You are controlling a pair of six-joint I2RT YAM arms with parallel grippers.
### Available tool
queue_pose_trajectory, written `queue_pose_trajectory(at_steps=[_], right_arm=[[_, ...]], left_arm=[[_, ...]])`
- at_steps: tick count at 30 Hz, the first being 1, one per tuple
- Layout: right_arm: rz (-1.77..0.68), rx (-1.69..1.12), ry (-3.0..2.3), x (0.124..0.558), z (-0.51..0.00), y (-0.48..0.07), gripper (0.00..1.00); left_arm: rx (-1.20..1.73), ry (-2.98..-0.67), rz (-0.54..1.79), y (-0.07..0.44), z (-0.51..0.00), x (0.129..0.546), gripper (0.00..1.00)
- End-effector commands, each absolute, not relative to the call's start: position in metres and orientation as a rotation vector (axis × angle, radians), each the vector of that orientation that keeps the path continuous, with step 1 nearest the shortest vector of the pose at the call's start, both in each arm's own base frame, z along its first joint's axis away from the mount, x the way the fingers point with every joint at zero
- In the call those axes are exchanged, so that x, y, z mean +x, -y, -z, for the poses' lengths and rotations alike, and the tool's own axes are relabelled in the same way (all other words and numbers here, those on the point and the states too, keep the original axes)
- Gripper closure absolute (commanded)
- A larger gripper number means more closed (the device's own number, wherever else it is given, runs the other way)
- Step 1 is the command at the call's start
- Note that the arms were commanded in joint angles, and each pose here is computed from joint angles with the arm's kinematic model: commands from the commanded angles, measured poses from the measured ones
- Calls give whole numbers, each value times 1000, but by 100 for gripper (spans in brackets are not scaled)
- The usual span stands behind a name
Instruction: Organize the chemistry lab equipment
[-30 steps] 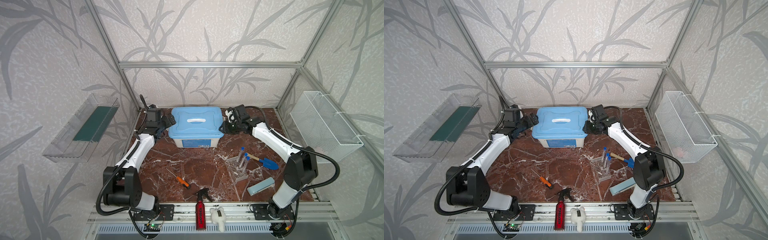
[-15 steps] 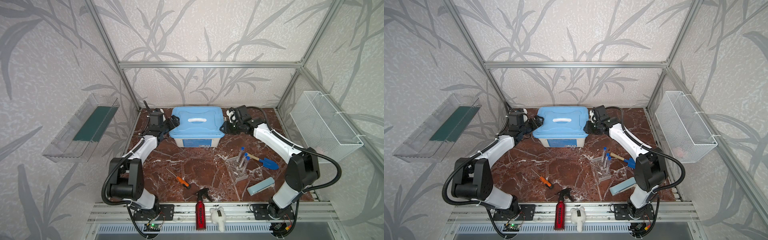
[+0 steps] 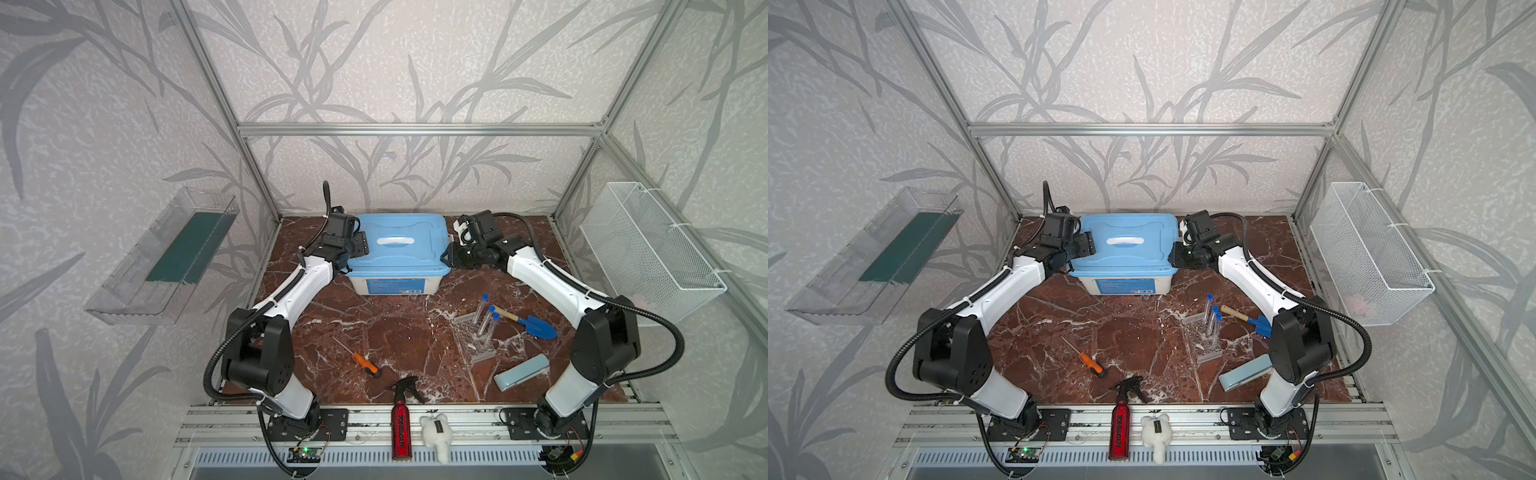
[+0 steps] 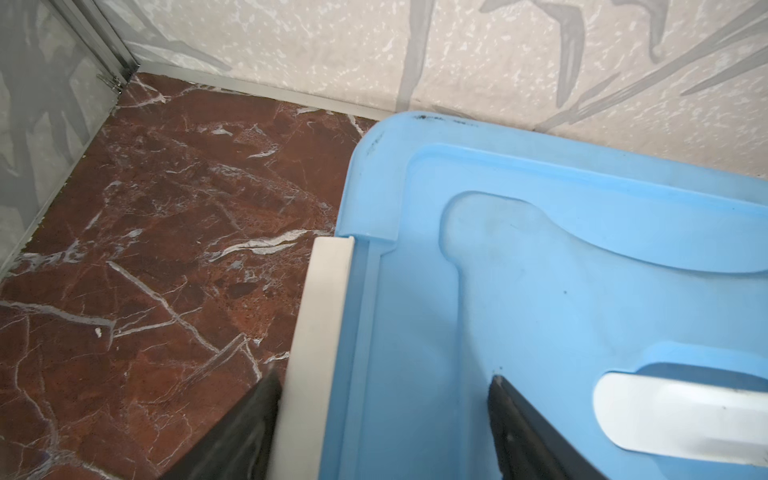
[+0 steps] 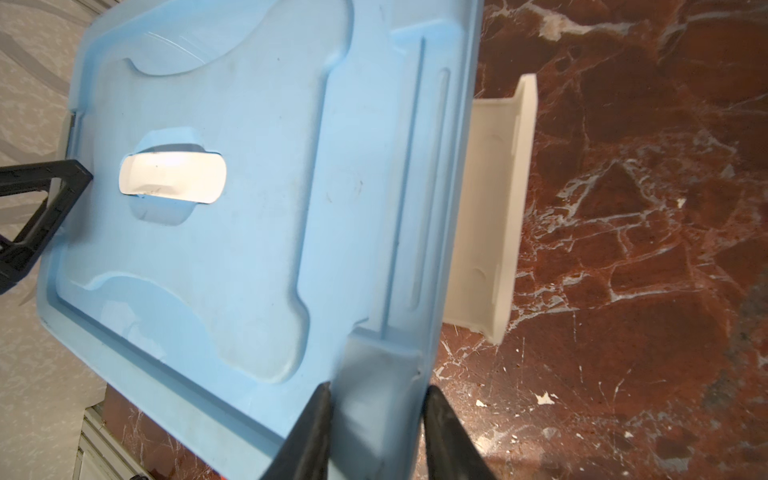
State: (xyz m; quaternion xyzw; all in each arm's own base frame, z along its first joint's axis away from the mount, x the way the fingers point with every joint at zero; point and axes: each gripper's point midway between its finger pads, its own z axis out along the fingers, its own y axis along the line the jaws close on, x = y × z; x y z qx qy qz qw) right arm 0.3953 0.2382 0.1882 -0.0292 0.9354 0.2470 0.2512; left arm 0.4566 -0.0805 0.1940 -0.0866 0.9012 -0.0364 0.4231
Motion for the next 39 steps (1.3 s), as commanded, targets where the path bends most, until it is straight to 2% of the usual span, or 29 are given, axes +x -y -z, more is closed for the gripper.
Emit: queue_pose_trajectory(at_steps=[1,3,6,9,13,19,20,21,22,31,34,39], right_arm=[[-600,-114,-2654,377,-171,-232,63],[-573,-123,-2646,379,-176,-229,61],[-577,-140,-2578,381,-204,-228,48],[-555,-144,-2517,385,-228,-224,36],[-543,-140,-2456,386,-248,-217,33],[-522,-101,-2459,384,-246,-205,31],[-557,-88,-2449,385,-246,-204,26],[-602,-80,-2444,387,-245,-205,3],[-637,-75,-2446,389,-244,-205,1],[-835,-125,-2520,425,-205,-236,0],[-900,-168,-2516,428,-203,-250,5],[-833,-243,-2485,421,-211,-256,17]], left_arm=[[-171,-2389,-23,76,-161,439,22],[-168,-2386,-74,71,-162,437,23],[-198,-2379,-131,63,-161,437,28],[-211,-2385,-170,58,-158,436,28],[-216,-2381,-179,56,-159,435,28],[-204,-2370,-202,55,-160,435,29],[-206,-2368,-200,55,-161,435,29],[-205,-2367,-198,56,-161,435,29],[-201,-2367,-200,56,-162,435,30],[-210,-2353,-164,60,-168,440,34],[-212,-2345,-141,62,-171,439,37],[-196,-2314,-115,67,-182,441,41]])
